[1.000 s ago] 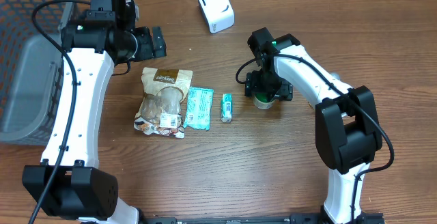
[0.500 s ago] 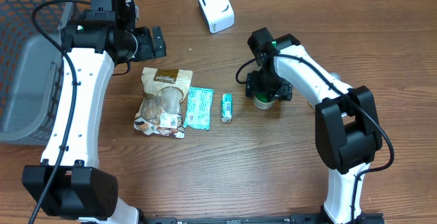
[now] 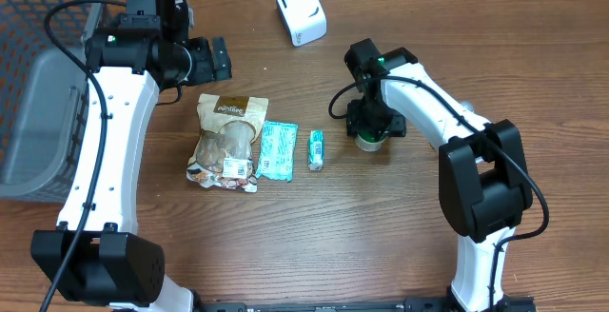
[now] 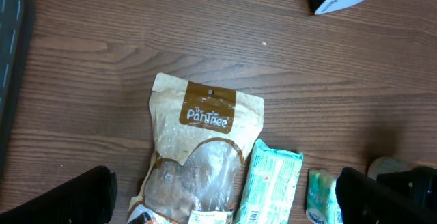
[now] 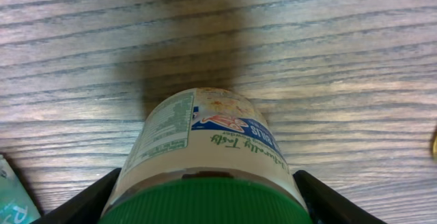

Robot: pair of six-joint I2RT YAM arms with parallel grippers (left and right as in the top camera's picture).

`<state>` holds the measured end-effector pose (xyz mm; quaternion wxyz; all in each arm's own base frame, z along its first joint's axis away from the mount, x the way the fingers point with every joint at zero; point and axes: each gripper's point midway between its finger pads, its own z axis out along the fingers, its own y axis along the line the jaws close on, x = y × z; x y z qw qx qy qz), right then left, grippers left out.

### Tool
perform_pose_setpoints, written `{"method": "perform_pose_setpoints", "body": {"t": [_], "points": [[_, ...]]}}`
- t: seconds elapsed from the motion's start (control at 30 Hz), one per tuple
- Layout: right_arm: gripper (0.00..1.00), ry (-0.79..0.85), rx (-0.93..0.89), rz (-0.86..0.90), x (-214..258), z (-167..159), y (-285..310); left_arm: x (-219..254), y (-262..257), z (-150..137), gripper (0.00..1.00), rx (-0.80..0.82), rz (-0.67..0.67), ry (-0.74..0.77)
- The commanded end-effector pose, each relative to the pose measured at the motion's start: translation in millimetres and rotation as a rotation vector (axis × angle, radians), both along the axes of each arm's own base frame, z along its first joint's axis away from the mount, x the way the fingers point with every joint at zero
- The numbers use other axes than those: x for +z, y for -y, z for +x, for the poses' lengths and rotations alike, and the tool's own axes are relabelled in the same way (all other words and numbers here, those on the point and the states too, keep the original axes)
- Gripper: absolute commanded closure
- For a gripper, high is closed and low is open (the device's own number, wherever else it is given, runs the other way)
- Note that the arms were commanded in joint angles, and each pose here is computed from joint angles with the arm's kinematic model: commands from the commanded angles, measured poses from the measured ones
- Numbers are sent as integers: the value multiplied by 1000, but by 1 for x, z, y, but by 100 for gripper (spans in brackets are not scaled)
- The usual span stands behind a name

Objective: Scan the item barcode

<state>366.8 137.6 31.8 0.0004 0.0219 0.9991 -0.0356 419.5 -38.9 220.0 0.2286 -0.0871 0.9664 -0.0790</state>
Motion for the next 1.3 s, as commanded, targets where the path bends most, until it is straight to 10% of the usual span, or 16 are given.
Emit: {"method": "perform_pose_setpoints", "body": {"t": [0.0,0.23,0.6,1.27], "points": [[26,36,59,-21,11,4,5,4,0,2,1,-11,-4,13],[32,39,66,-17,11,5,5,4,0,2,0,-11,-4,13],[66,-53,-71,46,34,-13,-5,4,0,2,0,-11,-4,13],[73,-522,-226,452,103,-96,-73,4,0,2,0,-11,-4,13]]}}
